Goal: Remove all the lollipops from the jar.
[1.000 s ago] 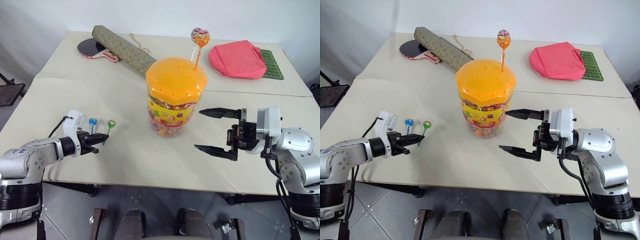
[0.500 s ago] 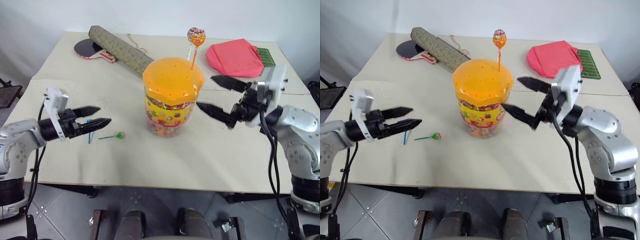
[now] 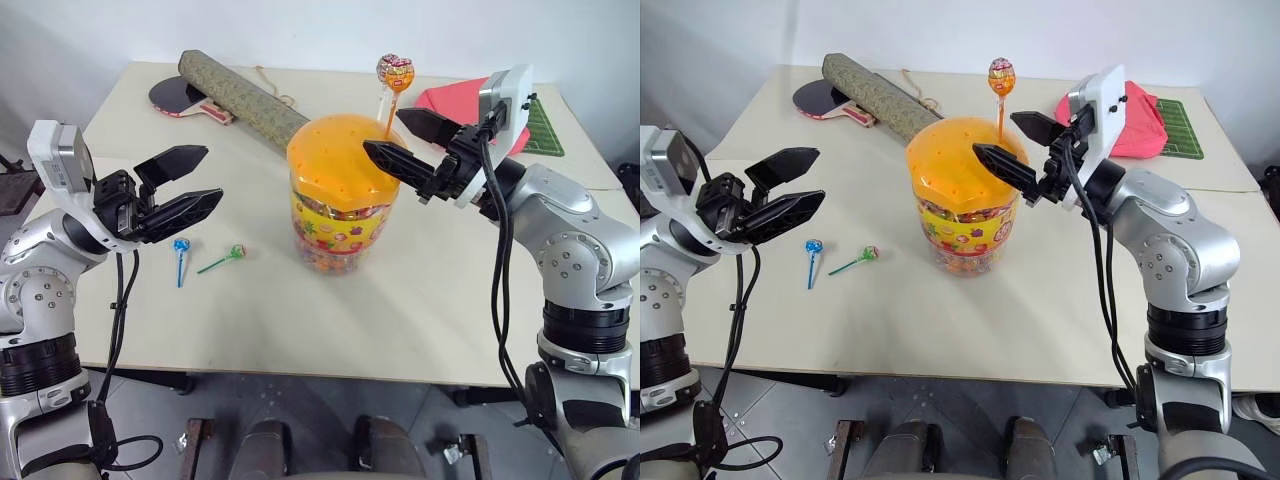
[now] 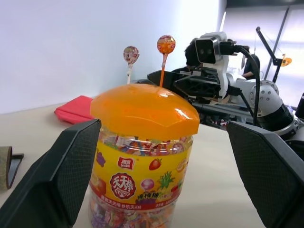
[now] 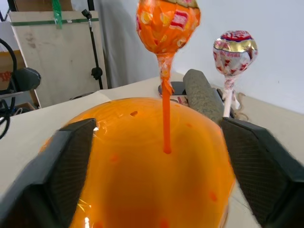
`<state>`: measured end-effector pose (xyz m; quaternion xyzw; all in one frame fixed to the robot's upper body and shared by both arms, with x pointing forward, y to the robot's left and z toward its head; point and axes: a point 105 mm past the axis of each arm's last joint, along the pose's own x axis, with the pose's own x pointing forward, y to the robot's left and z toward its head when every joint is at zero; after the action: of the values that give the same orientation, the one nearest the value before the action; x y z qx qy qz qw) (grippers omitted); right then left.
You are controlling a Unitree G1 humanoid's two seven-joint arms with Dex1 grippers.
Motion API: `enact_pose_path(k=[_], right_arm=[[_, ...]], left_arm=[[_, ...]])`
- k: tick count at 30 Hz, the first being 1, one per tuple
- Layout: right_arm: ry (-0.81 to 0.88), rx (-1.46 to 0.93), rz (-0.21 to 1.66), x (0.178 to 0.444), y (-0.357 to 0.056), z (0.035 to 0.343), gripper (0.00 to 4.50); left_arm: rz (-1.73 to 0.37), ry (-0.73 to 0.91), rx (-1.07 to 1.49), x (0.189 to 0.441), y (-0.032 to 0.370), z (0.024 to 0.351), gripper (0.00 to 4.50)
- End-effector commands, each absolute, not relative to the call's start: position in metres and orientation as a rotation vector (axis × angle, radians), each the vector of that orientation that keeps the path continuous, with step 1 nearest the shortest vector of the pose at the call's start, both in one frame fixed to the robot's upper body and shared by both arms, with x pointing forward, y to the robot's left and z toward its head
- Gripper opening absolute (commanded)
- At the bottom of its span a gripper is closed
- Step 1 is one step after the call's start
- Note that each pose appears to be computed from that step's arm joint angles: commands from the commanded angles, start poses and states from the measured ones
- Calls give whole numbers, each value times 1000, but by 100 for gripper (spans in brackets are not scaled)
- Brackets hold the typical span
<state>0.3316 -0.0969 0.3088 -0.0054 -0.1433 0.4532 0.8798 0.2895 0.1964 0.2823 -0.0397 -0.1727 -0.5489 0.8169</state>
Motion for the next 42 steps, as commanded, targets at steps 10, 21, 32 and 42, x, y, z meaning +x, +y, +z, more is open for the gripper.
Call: enact_pose_path(k=[10, 21, 32, 42], right_arm=[[-435, 49, 955, 330, -99, 335, 5], [-278, -56, 707, 335, -185, 360, 5], [773, -294, 237, 304, -321, 173, 5], [720, -334, 279, 305, -338, 166, 140]], left_arm=[[-1173, -457, -13, 286, 205, 293, 450], [-1457, -365, 156, 274, 180, 262, 450], [-1445, -364, 164, 269, 185, 244, 450], [-1407, -350, 155, 266, 189, 244, 450]])
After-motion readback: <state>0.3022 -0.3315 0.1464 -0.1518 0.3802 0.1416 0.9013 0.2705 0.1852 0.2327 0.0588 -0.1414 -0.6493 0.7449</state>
